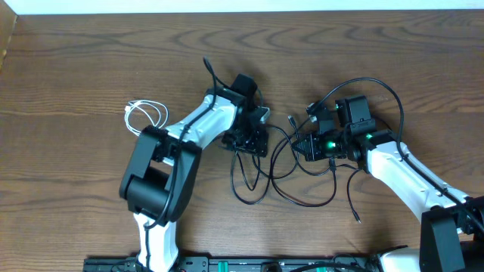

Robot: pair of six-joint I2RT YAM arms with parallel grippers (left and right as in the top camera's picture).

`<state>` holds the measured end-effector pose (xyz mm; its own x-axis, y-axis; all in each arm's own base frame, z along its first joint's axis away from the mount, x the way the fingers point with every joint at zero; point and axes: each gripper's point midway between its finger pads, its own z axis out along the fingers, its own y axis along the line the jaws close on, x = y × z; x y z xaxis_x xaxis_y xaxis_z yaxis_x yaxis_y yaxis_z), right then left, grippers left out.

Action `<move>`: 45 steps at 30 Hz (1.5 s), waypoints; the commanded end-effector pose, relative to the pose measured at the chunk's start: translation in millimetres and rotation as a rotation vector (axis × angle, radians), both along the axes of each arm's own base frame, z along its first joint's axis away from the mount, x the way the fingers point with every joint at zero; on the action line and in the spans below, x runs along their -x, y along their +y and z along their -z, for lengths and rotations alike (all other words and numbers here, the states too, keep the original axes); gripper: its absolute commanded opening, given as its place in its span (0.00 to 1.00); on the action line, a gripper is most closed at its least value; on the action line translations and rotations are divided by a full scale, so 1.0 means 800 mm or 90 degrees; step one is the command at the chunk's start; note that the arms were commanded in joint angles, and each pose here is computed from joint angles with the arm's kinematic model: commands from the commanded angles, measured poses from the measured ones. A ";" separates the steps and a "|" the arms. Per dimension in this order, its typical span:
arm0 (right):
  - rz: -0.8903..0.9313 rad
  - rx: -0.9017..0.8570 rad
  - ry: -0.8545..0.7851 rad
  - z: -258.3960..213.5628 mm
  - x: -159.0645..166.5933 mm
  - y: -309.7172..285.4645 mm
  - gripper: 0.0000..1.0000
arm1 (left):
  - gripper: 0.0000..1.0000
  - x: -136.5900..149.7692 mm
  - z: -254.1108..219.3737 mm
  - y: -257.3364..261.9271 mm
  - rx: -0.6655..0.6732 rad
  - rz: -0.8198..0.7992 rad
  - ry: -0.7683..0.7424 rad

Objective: Untangle cables

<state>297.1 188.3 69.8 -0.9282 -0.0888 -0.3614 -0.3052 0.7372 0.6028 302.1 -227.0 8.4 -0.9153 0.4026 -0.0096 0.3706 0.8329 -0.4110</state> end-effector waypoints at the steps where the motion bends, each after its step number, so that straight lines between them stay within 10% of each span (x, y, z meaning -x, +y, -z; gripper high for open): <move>1: 0.008 0.001 0.011 0.004 0.002 -0.002 0.01 | 0.58 0.002 0.022 0.002 -0.020 -0.001 0.013; 3: 0.012 0.008 0.012 0.006 0.002 -0.004 0.01 | 0.52 -0.001 0.025 0.000 -0.017 -0.001 0.008; 6: 0.038 0.037 0.028 0.014 0.002 -0.013 0.01 | 0.09 -0.008 0.025 -0.003 -0.009 0.002 -0.008; 28: 0.150 0.133 0.182 0.046 0.041 -0.049 0.02 | 0.07 -0.091 -0.090 0.050 -0.137 -0.101 -0.296; 38: 0.106 0.115 0.244 0.044 0.074 -0.042 0.61 | 0.07 -0.099 -0.101 0.060 -0.158 -0.116 -0.325; 45: 0.024 0.026 0.202 0.023 0.070 -0.005 0.41 | 0.07 -0.109 -0.103 0.093 -0.244 -0.188 -0.354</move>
